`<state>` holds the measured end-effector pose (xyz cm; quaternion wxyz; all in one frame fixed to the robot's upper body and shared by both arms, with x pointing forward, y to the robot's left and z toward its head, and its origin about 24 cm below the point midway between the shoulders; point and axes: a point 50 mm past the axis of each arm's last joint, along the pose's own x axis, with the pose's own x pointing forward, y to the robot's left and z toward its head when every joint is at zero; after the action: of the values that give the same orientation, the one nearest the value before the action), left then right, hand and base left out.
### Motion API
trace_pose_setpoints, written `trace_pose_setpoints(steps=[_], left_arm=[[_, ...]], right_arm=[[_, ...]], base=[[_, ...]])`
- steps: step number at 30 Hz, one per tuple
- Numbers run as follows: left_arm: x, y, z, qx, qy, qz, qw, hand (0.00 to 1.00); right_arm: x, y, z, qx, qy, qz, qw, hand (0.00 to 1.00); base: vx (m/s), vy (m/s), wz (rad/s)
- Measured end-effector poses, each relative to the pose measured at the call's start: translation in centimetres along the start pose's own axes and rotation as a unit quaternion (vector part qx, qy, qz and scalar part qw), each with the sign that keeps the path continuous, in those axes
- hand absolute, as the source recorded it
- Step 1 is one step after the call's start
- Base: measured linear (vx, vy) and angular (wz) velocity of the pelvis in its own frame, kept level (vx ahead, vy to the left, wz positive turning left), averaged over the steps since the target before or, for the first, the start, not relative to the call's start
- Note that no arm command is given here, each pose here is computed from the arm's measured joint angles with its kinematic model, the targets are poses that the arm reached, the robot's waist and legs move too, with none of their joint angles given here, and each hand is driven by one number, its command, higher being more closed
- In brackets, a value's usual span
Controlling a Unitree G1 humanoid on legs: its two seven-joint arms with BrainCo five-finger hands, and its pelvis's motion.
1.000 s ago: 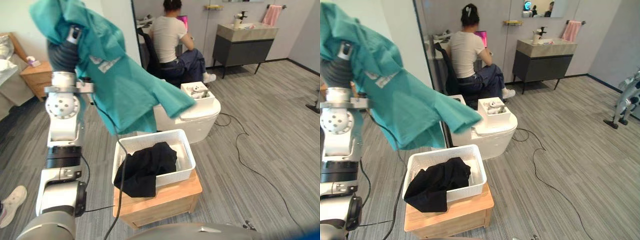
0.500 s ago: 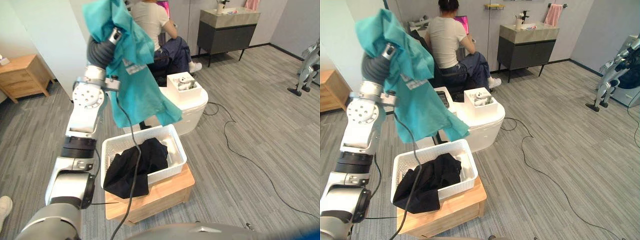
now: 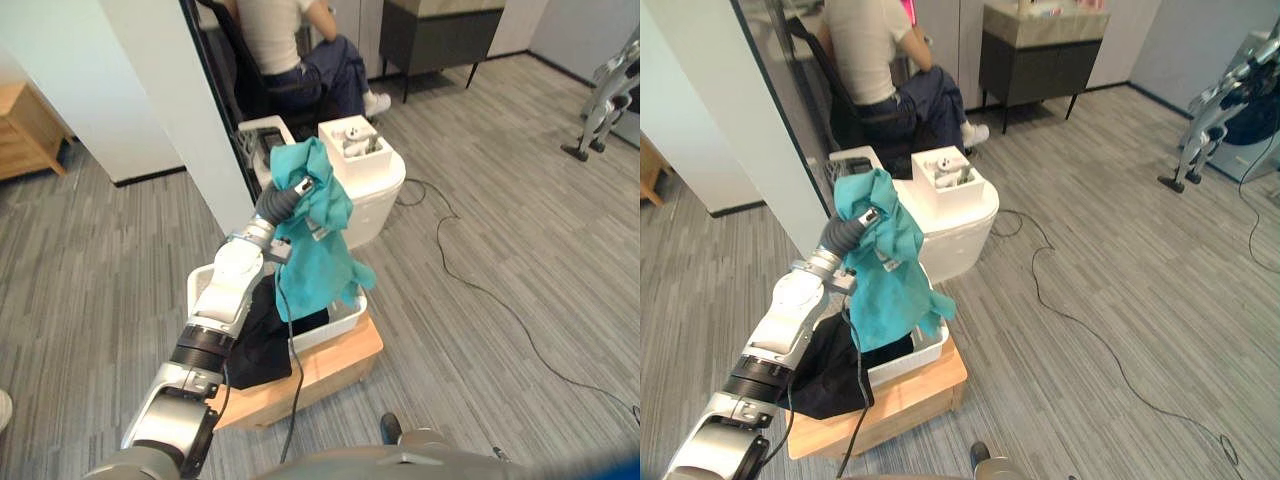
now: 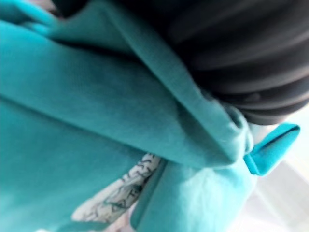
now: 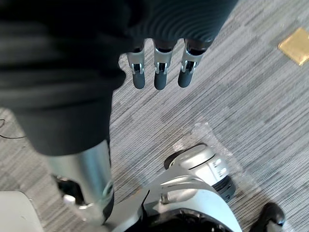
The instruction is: Tidy the bed and pick cloth on bed and put in laundry
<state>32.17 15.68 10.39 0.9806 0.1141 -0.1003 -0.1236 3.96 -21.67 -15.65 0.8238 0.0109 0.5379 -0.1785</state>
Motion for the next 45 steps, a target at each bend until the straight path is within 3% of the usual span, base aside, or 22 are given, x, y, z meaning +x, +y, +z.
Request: trace_pose_setpoints(steps=[5, 18, 29, 32, 39, 40, 45], left_arm=[[-1.2, -1.4, -2.2, -0.003, 0.041, -0.008, 0.999, 1.0], [-4.1, -1.3, -7.6, 0.024, 0.161, 0.067, 0.984, 1.0], [-6.2, 1.7, -9.9, 0.129, 0.219, 0.181, 0.95, 1.0], [-6.0, 2.4, -9.5, 0.196, 0.209, 0.196, 0.938, 1.0], [-6.4, 3.0, -9.9, 0.254, 0.234, 0.209, 0.915, 1.0], [-6.6, 3.3, -10.0, 0.28, 0.236, 0.213, 0.906, 0.0], [-7.6, 4.2, -11.1, 0.326, 0.275, 0.22, 0.877, 0.0]], right_arm=[[0.1, 0.2, 0.9, 0.007, -0.015, 0.002, 1.0, 0.0], [0.2, 0.7, 2.8, -0.001, -0.054, 0.011, 0.998, 0.0], [0.5, 0.9, 4.8, -0.015, -0.09, 0.018, 0.996, 0.0], [0.5, 1.2, 5.7, -0.021, -0.105, 0.022, 0.994, 0.0], [0.5, 1.2, 6.0, -0.014, -0.112, 0.023, 0.993, 0.0], [0.5, 1.2, 6.1, -0.014, -0.114, 0.024, 0.993, 0.0], [0.5, 1.5, 6.9, -0.016, -0.132, 0.028, 0.991, 0.0]], base=[[0.0, 0.0, 0.0], [-0.05, -0.015, 0.0], [0.0, 0.0, 0.0], [-0.02, -0.033, 0.01], [0.0, 0.0, 0.0], [0.0, 0.0, 0.0], [0.0, 0.0, 0.0]])
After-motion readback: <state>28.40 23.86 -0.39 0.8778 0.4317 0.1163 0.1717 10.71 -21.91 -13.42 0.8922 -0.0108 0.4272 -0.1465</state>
